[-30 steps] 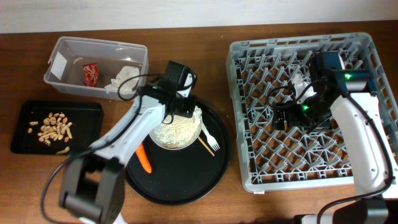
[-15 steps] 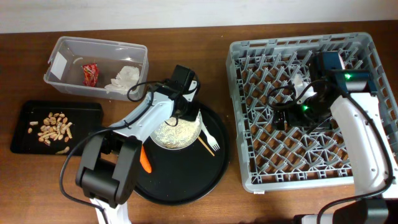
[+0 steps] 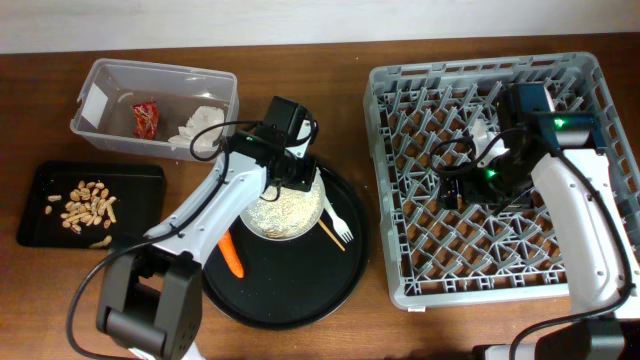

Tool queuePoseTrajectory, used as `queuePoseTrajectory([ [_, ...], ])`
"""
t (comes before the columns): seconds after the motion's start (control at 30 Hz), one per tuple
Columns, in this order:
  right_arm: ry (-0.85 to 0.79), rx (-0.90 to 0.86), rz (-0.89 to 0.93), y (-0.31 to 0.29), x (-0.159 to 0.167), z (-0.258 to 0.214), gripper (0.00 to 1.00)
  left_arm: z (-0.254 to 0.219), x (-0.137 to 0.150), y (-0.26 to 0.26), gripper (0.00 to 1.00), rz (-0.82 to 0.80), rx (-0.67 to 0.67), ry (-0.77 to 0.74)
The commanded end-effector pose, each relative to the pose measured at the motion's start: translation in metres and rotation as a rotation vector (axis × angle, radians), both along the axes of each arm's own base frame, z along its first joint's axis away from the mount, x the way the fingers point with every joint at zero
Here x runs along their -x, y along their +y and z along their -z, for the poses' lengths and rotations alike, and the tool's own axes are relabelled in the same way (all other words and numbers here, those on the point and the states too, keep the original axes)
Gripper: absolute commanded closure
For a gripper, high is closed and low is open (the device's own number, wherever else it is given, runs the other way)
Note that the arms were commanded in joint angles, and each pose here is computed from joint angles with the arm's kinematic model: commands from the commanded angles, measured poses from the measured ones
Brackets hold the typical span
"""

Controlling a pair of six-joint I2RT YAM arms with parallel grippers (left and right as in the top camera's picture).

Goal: Sort waste into correct bins and load items into the dishwasher rack
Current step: 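Grasp the remaining tissue on the plate and drop it in the bin, then grasp the carrot with the left gripper and drop it in the bin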

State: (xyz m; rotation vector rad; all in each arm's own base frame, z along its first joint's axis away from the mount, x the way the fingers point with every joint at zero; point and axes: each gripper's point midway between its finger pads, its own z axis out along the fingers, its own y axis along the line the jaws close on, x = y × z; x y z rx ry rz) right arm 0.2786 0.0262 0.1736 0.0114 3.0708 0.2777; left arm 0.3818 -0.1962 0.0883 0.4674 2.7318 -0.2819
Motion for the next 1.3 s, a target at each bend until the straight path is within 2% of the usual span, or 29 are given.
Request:
queuePoseTrajectory([
  [0.0,-0.010,0.010,-0.010,0.000,0.001,-0.002,0.02,-0.030,-0.012,0.025,0.99,-0.030,-0.050,-0.101],
  [0.07,-0.010,0.010,-0.010,0.000,0.001,-0.002,0.02,-0.063,-0.029,0.048,1.00,-0.099,-0.023,-0.177],
  [0.17,-0.011,0.010,-0.010,0.000,0.001,-0.002,0.01,-0.124,-0.076,0.103,1.00,-0.245,0.020,-0.352],
  [0.2,-0.011,0.010,-0.010,0.000,0.001,-0.002,0.02,-0.145,-0.101,0.148,1.00,-0.348,0.030,-0.456],
  [0.27,-0.013,0.010,-0.010,0.000,0.000,-0.002,0.02,-0.139,-0.124,0.202,1.00,-0.458,0.014,-0.501],
  [0.37,-0.013,0.010,-0.010,0.000,0.000,-0.002,0.02,-0.086,-0.139,0.247,0.99,-0.541,-0.021,-0.423],
  [0.4,-0.013,0.010,-0.010,0.000,0.000,-0.002,0.02,-0.069,-0.141,0.254,0.87,-0.553,-0.029,-0.388],
  [0.47,-0.013,0.010,-0.010,0.000,0.000,-0.002,0.01,-0.059,-0.141,0.260,0.44,-0.563,-0.035,-0.370],
  [0.5,-0.013,0.010,-0.010,0.000,0.000,-0.002,0.02,-0.064,-0.142,0.261,0.37,-0.565,-0.034,-0.377],
  [0.53,-0.013,0.010,-0.010,0.000,0.000,-0.002,0.02,-0.066,-0.139,0.260,0.23,-0.565,-0.037,-0.355],
  [0.57,-0.013,0.010,-0.013,0.000,0.000,-0.002,0.02,-0.065,-0.125,0.258,0.06,-0.563,-0.047,-0.284],
  [0.6,-0.014,0.011,-0.017,0.000,0.000,-0.002,0.02,-0.060,-0.099,0.253,0.01,-0.557,-0.062,-0.164],
  [0.63,-0.014,0.011,-0.017,0.000,0.000,-0.002,0.02,-0.054,-0.075,0.250,0.01,-0.574,-0.067,-0.059],
  [0.67,-0.014,0.010,-0.017,0.000,0.000,-0.002,0.02,-0.041,-0.020,0.234,0.01,-0.613,-0.033,0.185],
  [0.73,-0.014,0.010,-0.017,0.000,0.000,-0.002,0.02,-0.034,0.031,0.206,0.01,-0.586,0.046,0.431],
  [0.77,-0.013,0.010,-0.017,0.000,0.000,-0.002,0.02,-0.029,0.051,0.199,0.01,-0.631,0.062,0.529],
  [0.9,-0.006,0.010,-0.017,0.000,0.002,-0.002,0.02,0.001,0.095,0.166,0.01,-0.577,0.008,0.652],
  [0.97,-0.005,0.010,-0.017,0.000,0.002,-0.002,0.02,0.027,0.114,0.147,0.01,-0.605,-0.020,0.701],
  [1.07,-0.005,0.010,-0.016,0.000,0.002,-0.002,0.02,0.049,0.130,0.145,0.01,-0.618,-0.039,0.732],
  [1.17,-0.005,0.010,-0.016,0.000,0.002,-0.002,0.02,0.064,0.135,0.158,0.03,-0.647,-0.113,0.704],
  [1.2,-0.005,0.010,-0.016,0.000,0.002,-0.002,0.02,0.070,0.135,0.158,0.05,-0.647,-0.111,0.692],
  [1.27,-0.005,0.010,-0.016,0.000,0.002,-0.002,0.02,0.082,0.137,0.159,0.17,-0.647,-0.109,0.677],
])
